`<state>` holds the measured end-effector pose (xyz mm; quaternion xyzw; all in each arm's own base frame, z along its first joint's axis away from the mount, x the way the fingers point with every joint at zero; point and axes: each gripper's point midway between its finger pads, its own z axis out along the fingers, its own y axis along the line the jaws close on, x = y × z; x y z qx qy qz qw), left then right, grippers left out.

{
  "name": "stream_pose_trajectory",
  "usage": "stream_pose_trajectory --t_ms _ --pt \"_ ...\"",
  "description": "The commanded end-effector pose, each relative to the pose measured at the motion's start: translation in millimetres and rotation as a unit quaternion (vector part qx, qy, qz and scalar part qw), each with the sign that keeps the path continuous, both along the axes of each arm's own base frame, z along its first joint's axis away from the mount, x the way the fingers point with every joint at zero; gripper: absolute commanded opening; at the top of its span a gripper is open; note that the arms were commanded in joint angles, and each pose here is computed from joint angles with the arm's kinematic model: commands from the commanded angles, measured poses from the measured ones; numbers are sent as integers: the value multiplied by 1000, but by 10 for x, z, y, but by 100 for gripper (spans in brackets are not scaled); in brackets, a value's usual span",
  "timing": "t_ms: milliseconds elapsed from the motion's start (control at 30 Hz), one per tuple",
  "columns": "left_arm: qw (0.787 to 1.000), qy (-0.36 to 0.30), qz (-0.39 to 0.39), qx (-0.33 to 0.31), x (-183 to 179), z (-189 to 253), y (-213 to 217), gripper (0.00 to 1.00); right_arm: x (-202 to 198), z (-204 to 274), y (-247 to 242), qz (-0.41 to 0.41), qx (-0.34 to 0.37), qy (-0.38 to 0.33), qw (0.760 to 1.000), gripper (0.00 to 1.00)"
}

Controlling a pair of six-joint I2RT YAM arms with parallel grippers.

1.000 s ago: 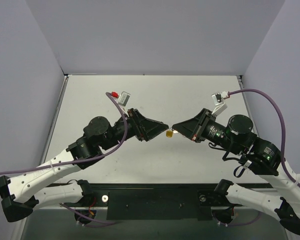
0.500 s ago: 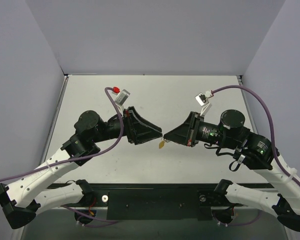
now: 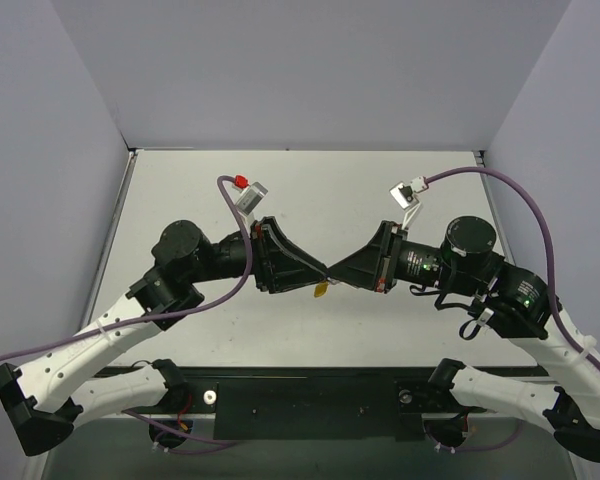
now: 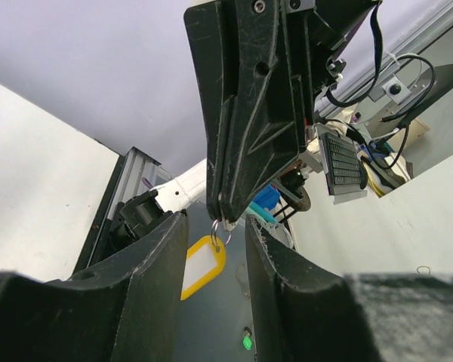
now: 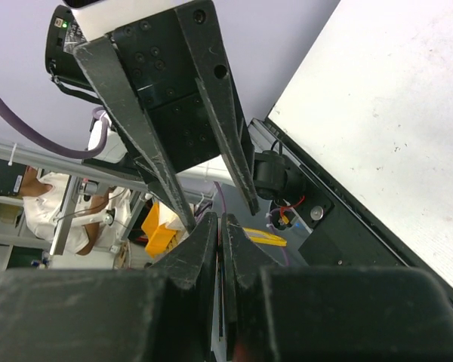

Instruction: Remove the keys from the keyring

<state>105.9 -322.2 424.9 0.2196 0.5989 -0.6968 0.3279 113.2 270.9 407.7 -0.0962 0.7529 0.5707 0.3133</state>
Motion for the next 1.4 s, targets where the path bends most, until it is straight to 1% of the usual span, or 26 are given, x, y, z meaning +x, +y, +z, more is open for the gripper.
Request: stream_pose_trajectory --t_ms 0,67,133,200,267,333,367,533,600,767,867,1000,1233,1300,1333,1367 --pt "1000 -19 -17 -15 -44 92 8 45 -37 311 17 11 37 -34 999 0" --pt "1000 -17 -19 -14 -44 73 2 43 -28 308 22 11 36 -35 999 0" --pt "1000 -15 -20 -14 -38 71 -10 38 -22 295 25 9 34 -35 999 0" --pt "999 -16 -24 -14 -49 72 -14 33 -6 297 19 5 34 -36 999 0" --pt "1000 -14 -25 -13 -51 62 -15 26 4 301 17 3 33 -38 999 0" --pt "999 -13 -26 -13 -52 67 -22 12 16 303 15 0 33 -39 999 0" --pt "1000 -12 -23 -13 -33 62 -26 1 25 282 28 0 30 -36 999 0" --pt "1000 0 -5 -25 26 122 -39 0 78 201 6 -19 24 -30 999 0" --pt "999 7 14 -32 78 165 -20 0 106 172 -19 -30 21 -29 999 0" --pt "995 48 80 -44 305 184 1 0 207 85 -102 -69 7 -28 997 0" --pt "986 93 134 -44 509 96 21 0 238 78 -123 -82 7 -27 996 0" --pt "975 120 185 -37 636 -20 23 0 279 51 -131 -97 5 -26 995 0" --pt "964 126 230 -45 608 6 -42 0 318 9 -110 -110 -3 -28 993 0" --pt "964 125 231 -43 551 11 -72 0 326 6 -108 -113 -5 -28 993 0" --pt "960 125 245 -45 585 16 -61 0 332 5 -111 -115 -5 -29 993 0" --pt "961 125 243 -47 534 36 -65 0 334 -5 -105 -115 -7 -28 993 0"
